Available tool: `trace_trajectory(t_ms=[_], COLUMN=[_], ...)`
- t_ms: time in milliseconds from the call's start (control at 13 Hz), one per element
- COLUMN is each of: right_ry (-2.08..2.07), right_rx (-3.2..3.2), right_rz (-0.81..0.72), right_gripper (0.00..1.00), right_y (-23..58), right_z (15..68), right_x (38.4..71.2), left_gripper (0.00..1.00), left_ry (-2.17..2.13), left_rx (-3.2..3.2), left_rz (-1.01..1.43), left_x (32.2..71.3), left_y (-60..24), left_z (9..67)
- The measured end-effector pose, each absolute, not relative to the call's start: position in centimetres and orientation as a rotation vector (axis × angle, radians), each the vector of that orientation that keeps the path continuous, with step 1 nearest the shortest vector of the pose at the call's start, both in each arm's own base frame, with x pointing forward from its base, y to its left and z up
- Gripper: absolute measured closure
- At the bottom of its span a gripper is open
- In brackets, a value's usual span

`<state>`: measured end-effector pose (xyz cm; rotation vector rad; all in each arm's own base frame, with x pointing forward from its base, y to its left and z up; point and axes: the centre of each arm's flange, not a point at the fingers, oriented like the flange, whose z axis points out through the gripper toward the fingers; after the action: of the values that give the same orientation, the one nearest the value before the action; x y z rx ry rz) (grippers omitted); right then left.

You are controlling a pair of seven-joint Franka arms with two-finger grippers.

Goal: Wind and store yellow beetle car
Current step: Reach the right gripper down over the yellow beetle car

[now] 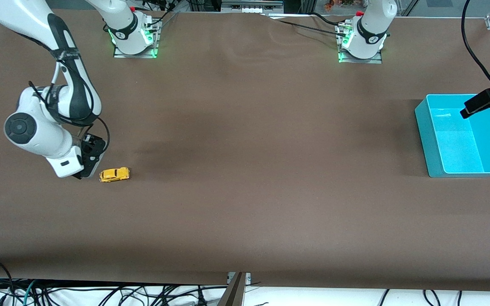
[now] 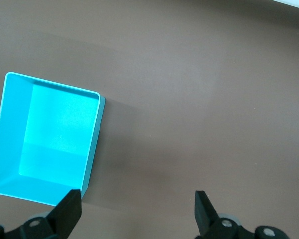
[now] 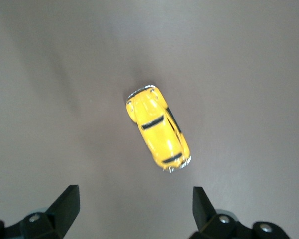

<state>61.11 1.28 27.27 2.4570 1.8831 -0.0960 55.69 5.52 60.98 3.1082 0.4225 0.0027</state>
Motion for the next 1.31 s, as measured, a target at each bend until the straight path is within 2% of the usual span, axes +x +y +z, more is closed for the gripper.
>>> trace_trajectory(t_ms=[462, 1000, 1154, 1231, 1308], right_ry=[2.151, 2.239, 2.248, 2.249, 2.251], right_rx=[2.166, 2.041, 2.030, 2.029, 2.026], right_rz=[-0.003, 0.046, 0.048, 0.048, 0.048], right_gripper=[0.01, 0.04, 0.26, 0.26, 0.31], right_y=[1.5, 2.5, 2.6, 2.6, 2.6], right_z=[21.8, 20.0, 19.7, 19.7, 19.7], right_x=[60.4, 60.6, 60.6, 60.6, 60.6], left_gripper=[0.00, 0.00, 0.00, 0.00, 0.00], left_ry=[0.423, 0.424, 0.424, 0.424, 0.424], left_rx=[3.108, 3.108, 3.108, 3.108, 3.108], left_rz=[0.003, 0.003, 0.003, 0.003, 0.003], left_x=[55.7, 55.7, 55.7, 55.7, 55.7], left_y=[5.5, 5.6, 5.6, 5.6, 5.6], left_z=[61.0, 61.0, 61.0, 61.0, 61.0])
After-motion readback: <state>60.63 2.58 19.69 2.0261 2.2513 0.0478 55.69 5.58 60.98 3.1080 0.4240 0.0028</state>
